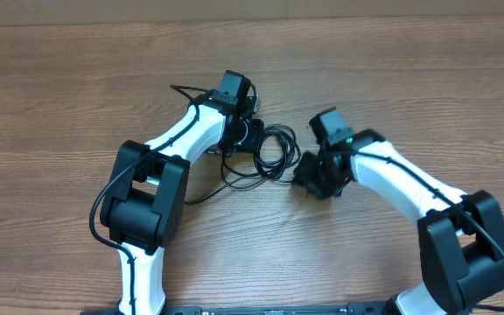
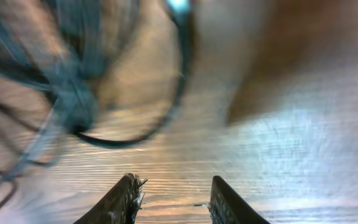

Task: Untangle cables

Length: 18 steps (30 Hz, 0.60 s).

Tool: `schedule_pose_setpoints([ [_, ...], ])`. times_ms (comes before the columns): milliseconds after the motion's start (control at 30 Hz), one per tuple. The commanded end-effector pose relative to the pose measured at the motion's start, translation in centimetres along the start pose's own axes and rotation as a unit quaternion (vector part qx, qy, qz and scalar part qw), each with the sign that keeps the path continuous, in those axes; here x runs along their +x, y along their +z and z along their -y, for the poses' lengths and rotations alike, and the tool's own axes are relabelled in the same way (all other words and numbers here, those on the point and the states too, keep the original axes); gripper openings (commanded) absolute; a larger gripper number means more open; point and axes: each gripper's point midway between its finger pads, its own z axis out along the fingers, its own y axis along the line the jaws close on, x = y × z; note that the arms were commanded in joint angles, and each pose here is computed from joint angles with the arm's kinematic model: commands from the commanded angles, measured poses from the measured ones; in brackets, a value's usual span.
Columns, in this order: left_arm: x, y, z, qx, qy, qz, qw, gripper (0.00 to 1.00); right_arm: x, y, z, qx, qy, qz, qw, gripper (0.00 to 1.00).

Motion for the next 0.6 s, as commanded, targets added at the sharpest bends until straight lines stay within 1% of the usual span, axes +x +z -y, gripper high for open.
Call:
schedule_pose_setpoints([
  [0, 0.0, 0.2, -0.3, -0.001, -0.008, -0.002, 1.000, 0.04, -2.4, -2.9, -3.4, -0.038, -0.097, 0.051, 0.993, 0.36],
  [100, 0.0, 0.2, -0.3, -0.001, -0.008, -0.002, 1.000, 0.04, -3.5, -3.3, -4.8, -0.058, -0.130, 0.078, 0.987, 0.39],
  [300, 0.0, 0.2, -0.4, -0.001, -0.008, -0.002, 1.000, 0.04, -5.3, -3.4, -5.7, -0.065, -0.149, 0.122, 0.979, 0.38],
  [467, 0.0, 0.2, -0.3, -0.001, -0.008, -0.002, 1.000, 0.04, -5.8, -3.1, -5.5, -0.048, -0.152, 0.140, 0.977, 0.33],
  [567, 0.1, 0.2, -0.2, 0.002, -0.007, -0.003, 1.000, 0.04, -5.8, -2.5, -5.9, -0.052, -0.158, 0.144, 0.976, 0.31],
])
